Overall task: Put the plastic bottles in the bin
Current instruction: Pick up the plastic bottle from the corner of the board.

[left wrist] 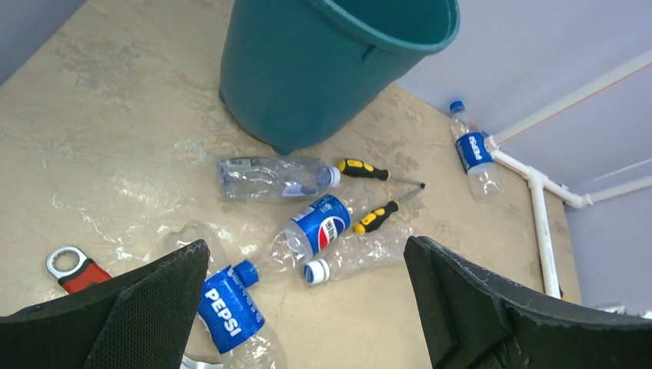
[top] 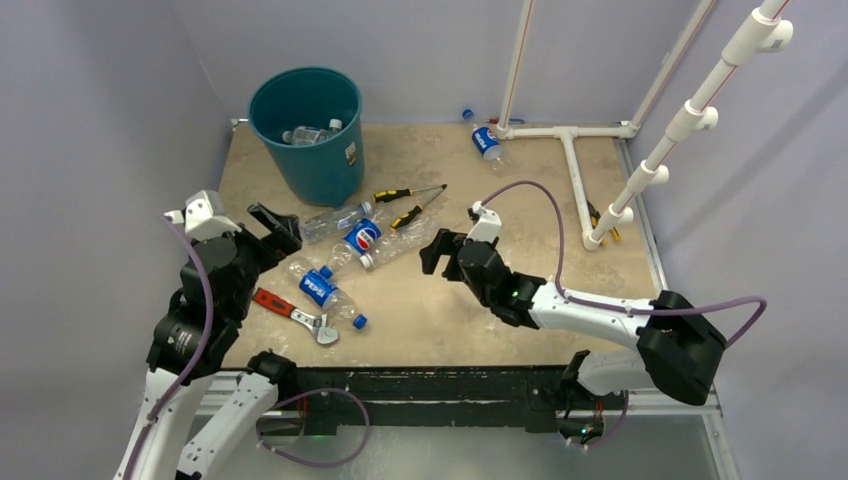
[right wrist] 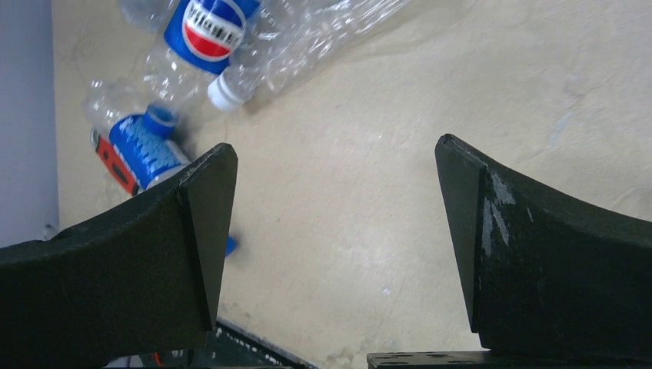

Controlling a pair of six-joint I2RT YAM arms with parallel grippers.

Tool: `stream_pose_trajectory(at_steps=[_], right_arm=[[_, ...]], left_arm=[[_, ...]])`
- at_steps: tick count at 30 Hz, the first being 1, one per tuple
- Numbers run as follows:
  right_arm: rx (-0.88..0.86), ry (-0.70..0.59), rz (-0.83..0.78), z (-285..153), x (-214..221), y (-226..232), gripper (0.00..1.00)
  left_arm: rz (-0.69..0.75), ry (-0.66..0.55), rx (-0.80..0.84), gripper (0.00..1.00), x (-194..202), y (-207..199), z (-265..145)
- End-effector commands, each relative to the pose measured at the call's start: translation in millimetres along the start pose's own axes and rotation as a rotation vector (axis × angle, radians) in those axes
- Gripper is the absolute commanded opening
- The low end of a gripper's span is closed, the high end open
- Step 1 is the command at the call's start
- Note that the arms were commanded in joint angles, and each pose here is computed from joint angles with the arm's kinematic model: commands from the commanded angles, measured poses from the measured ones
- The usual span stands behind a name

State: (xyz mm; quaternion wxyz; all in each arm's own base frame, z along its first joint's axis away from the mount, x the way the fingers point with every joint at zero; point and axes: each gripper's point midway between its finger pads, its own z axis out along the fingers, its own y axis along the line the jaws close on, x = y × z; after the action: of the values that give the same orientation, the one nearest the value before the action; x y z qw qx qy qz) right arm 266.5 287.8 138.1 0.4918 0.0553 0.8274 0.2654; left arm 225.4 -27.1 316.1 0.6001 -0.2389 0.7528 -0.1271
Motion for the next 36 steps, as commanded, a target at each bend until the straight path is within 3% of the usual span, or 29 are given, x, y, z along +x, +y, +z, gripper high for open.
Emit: stream_pose_trajectory(at_steps=[1,6,10,19,27,36], right_arm=[[0.055,-0.046,0.053,13,-26,-13,0.96],[0.187,-0.156,0.003,22,-69,-32,0.95],[0.295,-0.222,0.06,30,-104,-66,0.94],[0.517,-0.414,0.065,46,-143,-123,0.91],[0.665,-0.407,-0.02,103,-162,-165,0.97],[0.6,-0.384,-0.112,161,-182,-175,0.99]], left_arm=[[0.031,0.072,0.032,0.99,29,6,0],[0.053,0.089,-0.009,0.99,42,21,-1],[0.035,0.108,0.013,0.99,52,21,-1],[0.015,0.153,0.061,0.99,72,16,4],[0.008,0.149,0.063,0.99,72,15,7],[-0.044,0.198,0.121,0.99,86,-2,17]])
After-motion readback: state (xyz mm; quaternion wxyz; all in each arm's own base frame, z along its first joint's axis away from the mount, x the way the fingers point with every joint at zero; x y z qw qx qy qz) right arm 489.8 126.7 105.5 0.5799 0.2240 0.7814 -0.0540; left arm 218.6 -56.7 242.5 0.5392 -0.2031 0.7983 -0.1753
